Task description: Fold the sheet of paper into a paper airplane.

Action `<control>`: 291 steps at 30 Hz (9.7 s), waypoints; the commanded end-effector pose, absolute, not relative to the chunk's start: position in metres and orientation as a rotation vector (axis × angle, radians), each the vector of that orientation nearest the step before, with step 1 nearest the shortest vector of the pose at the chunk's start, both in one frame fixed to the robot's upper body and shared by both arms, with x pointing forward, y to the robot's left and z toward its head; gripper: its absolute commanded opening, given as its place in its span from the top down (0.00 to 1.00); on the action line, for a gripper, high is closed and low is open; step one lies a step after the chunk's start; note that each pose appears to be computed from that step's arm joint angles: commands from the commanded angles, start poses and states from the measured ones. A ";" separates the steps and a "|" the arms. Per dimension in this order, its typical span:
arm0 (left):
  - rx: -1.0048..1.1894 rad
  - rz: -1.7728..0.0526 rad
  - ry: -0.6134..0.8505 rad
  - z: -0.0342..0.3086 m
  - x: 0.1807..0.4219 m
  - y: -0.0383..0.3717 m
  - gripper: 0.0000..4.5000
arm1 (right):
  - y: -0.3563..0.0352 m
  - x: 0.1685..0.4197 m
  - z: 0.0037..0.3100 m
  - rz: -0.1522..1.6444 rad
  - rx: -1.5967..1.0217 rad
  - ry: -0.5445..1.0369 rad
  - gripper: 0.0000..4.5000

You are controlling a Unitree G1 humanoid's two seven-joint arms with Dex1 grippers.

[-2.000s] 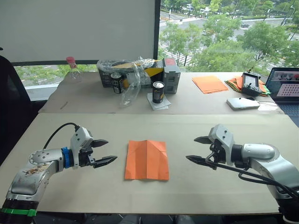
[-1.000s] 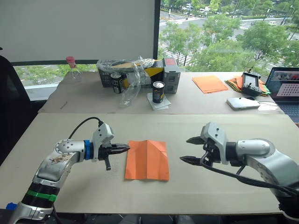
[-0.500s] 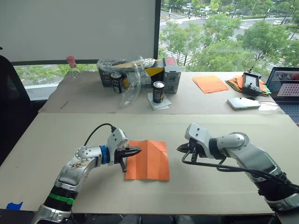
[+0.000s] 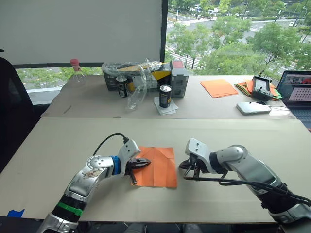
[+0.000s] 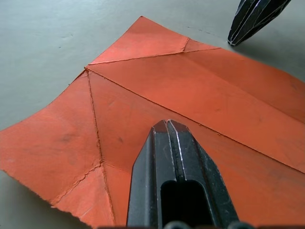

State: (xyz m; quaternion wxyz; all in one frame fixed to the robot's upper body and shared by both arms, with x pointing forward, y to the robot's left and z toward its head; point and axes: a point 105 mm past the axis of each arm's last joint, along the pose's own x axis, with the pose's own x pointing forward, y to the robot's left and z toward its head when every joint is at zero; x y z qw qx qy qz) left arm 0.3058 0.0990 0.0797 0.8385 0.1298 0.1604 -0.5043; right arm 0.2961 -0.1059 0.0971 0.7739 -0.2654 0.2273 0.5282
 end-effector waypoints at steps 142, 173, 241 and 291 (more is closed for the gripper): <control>0.255 -0.939 0.409 0.078 0.312 0.131 1.00 | -0.013 0.331 0.081 1.237 -0.428 0.318 0.99; 0.240 -0.943 0.379 0.083 0.314 0.129 1.00 | -0.010 0.357 0.124 1.272 -0.507 -0.054 0.99; 0.157 -0.899 0.284 0.143 0.322 0.175 1.00 | -0.034 0.288 0.129 1.329 -0.556 0.127 0.99; 0.145 -1.225 0.367 0.082 0.315 0.063 1.00 | -0.107 0.302 0.134 0.724 -0.243 0.380 0.64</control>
